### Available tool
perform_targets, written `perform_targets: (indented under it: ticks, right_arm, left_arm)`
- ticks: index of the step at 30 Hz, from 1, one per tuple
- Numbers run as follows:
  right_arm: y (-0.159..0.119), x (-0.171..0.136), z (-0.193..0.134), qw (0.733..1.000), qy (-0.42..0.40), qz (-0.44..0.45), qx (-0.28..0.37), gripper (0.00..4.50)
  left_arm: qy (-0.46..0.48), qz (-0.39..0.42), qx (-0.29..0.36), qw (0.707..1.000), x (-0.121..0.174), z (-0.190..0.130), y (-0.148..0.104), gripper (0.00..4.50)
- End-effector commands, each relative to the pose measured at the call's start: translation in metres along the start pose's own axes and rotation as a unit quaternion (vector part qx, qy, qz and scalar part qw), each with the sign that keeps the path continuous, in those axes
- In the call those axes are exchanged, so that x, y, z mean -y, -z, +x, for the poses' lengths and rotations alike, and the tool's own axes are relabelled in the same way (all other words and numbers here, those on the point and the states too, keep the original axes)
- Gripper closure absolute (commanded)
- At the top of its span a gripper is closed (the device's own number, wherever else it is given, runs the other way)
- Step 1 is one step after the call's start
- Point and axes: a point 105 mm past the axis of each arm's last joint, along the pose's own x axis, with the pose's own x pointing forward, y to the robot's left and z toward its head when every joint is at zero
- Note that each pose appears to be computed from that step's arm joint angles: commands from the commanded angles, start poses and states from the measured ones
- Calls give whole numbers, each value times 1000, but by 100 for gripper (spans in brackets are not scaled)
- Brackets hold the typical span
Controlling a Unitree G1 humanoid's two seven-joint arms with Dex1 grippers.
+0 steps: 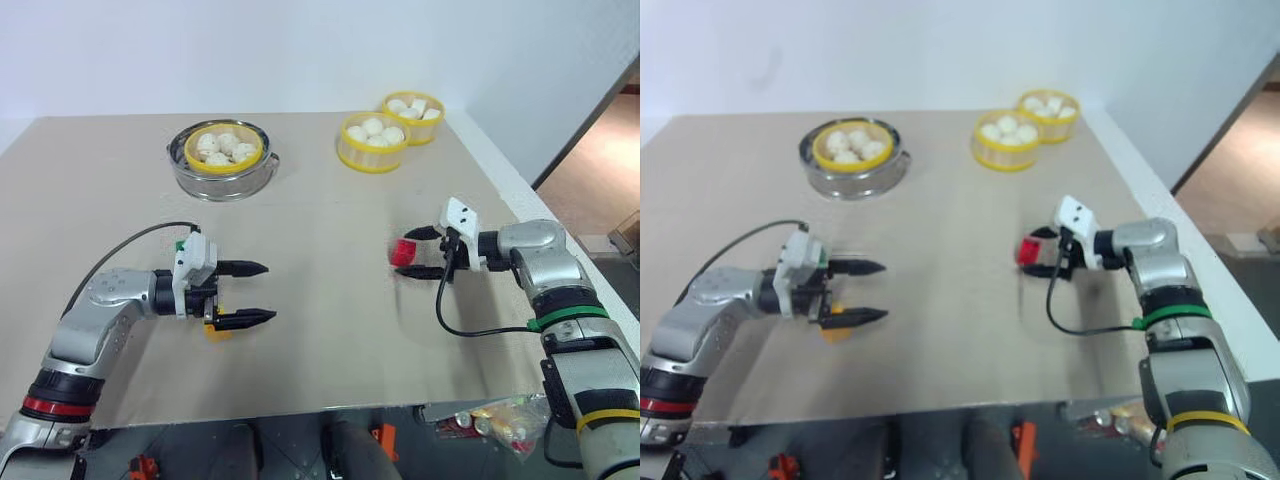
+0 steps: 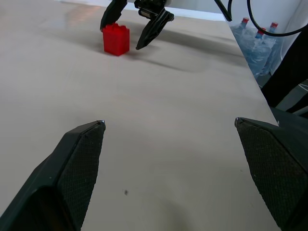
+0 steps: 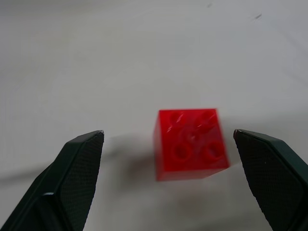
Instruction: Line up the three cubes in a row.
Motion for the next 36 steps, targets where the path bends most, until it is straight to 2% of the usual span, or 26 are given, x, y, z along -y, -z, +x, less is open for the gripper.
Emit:
perform_targets:
  ticks: [1,9,19,23,27,32,36]
  right_arm:
    - [-14,8,-1,1000,4,-10,13,54]
    - [-15,14,1,1000,11,20,18,324]
    - [-21,13,3,1000,5,6,24,329]
    - [-70,0,24,997,-64,-12,41,329]
    - [-96,-19,44,991,-116,-32,57,329]
    - [-103,-44,72,983,-169,-64,42,329]
    - [-104,-50,86,979,-181,-80,40,329]
  left_arm:
    - [-11,35,9,999,0,-2,-13,0]
    - [-15,37,6,999,7,0,-10,0]
    - [-21,36,7,999,5,0,-9,0]
    - [-67,32,19,997,-8,-15,-21,0]
    - [-87,26,15,996,-10,-25,-19,0]
    - [-99,22,2,995,-8,-38,-11,0]
    - [-115,19,-6,993,-8,-44,-4,0]
